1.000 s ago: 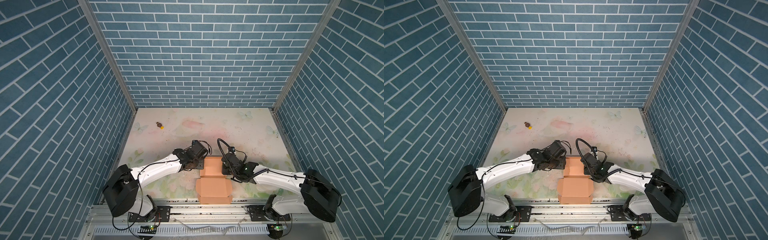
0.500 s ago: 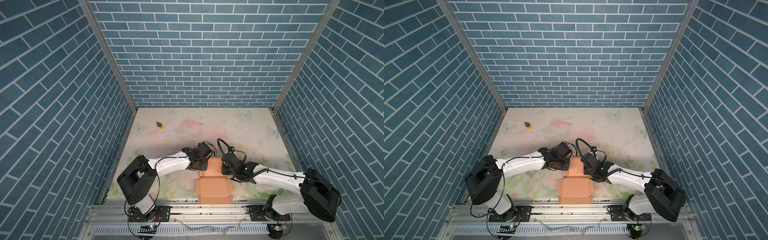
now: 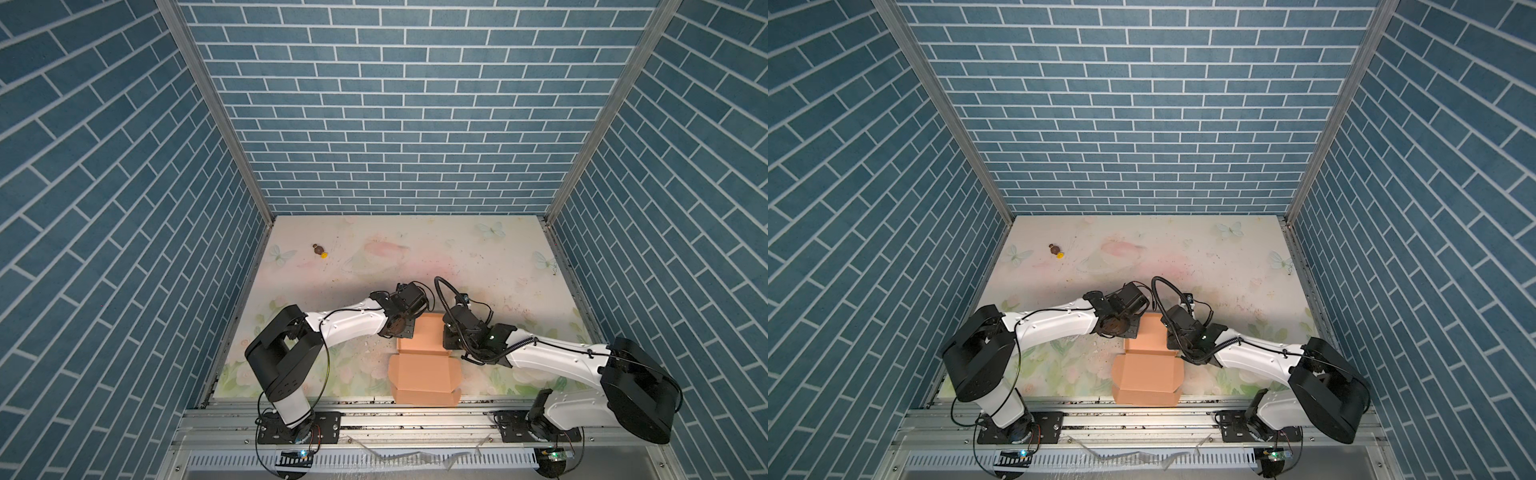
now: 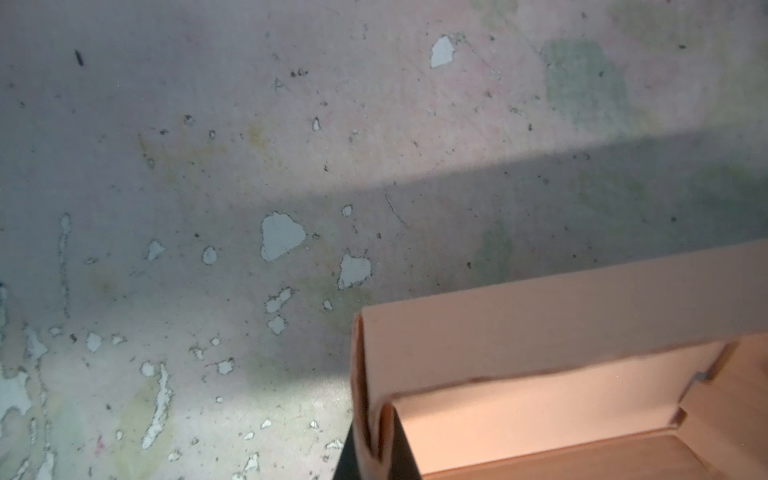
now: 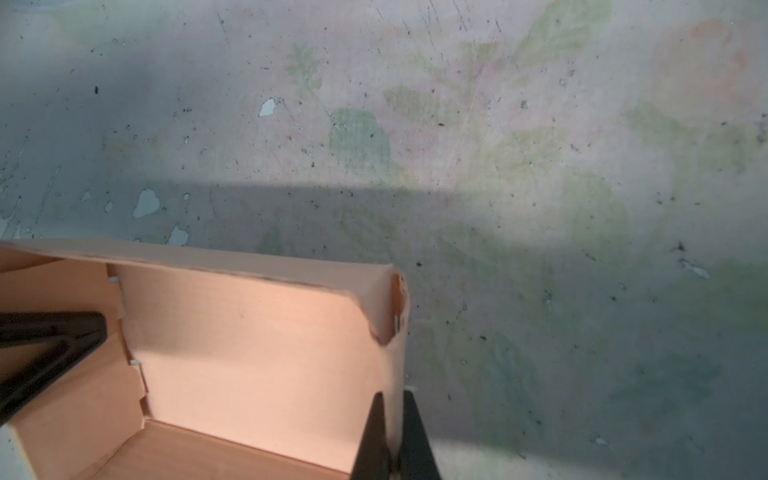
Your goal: Fold the paper box
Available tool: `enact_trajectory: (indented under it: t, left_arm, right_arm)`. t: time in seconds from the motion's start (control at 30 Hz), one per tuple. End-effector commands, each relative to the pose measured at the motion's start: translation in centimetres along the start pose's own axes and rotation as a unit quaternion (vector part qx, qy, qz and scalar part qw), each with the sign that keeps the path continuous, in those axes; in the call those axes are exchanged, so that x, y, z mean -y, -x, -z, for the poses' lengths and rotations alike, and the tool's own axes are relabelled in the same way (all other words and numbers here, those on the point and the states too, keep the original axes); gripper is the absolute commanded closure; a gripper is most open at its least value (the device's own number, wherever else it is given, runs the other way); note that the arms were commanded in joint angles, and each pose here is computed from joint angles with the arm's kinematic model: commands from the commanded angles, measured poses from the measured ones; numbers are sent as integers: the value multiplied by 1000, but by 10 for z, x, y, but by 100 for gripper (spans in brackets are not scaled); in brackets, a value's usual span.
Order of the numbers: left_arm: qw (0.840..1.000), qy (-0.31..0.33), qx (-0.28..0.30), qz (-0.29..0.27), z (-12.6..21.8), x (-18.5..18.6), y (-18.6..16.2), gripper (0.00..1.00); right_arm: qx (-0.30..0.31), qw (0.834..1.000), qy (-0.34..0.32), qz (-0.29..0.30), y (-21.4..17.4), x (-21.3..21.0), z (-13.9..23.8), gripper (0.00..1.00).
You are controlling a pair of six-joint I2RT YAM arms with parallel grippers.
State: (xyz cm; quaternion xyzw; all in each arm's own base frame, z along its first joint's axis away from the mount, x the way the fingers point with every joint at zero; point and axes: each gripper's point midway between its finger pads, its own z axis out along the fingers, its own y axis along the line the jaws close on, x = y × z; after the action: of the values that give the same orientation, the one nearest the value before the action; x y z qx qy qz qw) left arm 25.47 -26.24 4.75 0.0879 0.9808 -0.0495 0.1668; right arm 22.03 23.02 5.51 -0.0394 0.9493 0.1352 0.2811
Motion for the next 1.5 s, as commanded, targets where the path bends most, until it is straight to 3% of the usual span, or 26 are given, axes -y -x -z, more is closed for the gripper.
enact_trajectory:
  t: [0.0,0.37,0.67,0.77,0.93,1.13,1.47]
  left_arm:
    - [998,65,-17,-11,-4,-22,-7,95]
    - [988,148,-35,-35,-11,-25,-9,98]
    - [994,92,-52,-25,-27,9,-15,90]
    - [997,57,-50,-14,-23,21,-14,82]
    - [999,0,-34,1,-5,33,-10,58]
    - [1000,-19,-16,5,24,17,-10,40]
    - [999,-22,21,14,52,-35,6,35]
  right_arm:
    - [-1,1000,-3,4,-2,2,-2,100]
    - [4,1000,-13,-7,-2,4,-4,100]
    - [14,999,-18,-31,-3,11,-4,100]
    - [14,999,-21,-29,-2,10,-3,100]
    - [9,999,-18,-26,-2,7,-5,100]
    - [0,1000,-13,-5,1,2,-3,100]
    - [-48,998,3,49,1,-14,-11,100]
